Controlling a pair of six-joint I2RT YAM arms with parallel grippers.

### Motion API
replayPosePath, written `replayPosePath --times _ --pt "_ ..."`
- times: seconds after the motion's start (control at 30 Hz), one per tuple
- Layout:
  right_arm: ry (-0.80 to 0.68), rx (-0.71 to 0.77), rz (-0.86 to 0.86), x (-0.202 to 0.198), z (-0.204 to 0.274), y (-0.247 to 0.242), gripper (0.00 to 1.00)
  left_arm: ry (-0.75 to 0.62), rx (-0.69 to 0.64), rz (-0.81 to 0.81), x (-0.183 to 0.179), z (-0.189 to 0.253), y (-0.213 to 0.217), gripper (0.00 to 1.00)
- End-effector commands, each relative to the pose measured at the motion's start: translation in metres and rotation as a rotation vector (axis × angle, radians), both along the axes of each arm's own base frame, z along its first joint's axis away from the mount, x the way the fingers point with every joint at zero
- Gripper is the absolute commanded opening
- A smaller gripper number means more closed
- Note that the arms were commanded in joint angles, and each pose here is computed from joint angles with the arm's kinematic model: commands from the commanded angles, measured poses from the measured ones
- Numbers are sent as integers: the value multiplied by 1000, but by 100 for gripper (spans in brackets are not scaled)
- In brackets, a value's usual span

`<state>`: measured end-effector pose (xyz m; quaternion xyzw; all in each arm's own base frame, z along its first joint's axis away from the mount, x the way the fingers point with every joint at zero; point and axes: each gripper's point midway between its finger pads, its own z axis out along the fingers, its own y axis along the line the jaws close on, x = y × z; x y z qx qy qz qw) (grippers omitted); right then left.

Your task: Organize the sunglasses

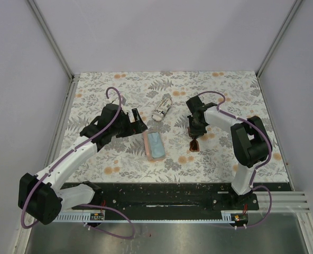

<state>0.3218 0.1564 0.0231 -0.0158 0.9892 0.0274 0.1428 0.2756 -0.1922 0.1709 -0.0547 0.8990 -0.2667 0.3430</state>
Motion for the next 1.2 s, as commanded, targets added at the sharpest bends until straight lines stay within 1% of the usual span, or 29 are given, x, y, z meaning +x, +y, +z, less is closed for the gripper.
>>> replayPosePath --times 0.0,0.1,0.13,0.17,0.23,0.43,0.6,0.67,0.8,0.93,1.17 --pt "-17 17 -9 9 -2 5 22 -15 2 -2 4 -2 1 98" --pt "-17 39 -6 10 -3 9 11 -9 -9 1 2 -9 0 97" --pt "-13 46 -10 9 -3 10 8 -12 -14 -2 2 -10 -1 97" --pt "-15 63 -10 9 0 14 8 -11 -18 -1 2 -10 -1 97" --pt "-33 101 -14 9 12 23 8 -8 -18 -2 2 -11 -1 98" --pt "-70 280 72 0 55 80 8 4 -36 -12 5 -22 -8 95" --pt "-88 336 141 -11 75 124 8 6 -68 -21 5 -28 -12 89" --pt "-83 354 164 -16 79 140 8 3 -72 -17 3 -29 -12 88" --pt "-72 353 190 -24 71 164 8 22 -33 87 4 -37 10 88" --pt "-57 343 213 -29 59 179 7 7 -105 89 3 -33 15 85" --pt "-44 306 219 -35 39 190 7 25 -92 84 -4 -42 22 80"
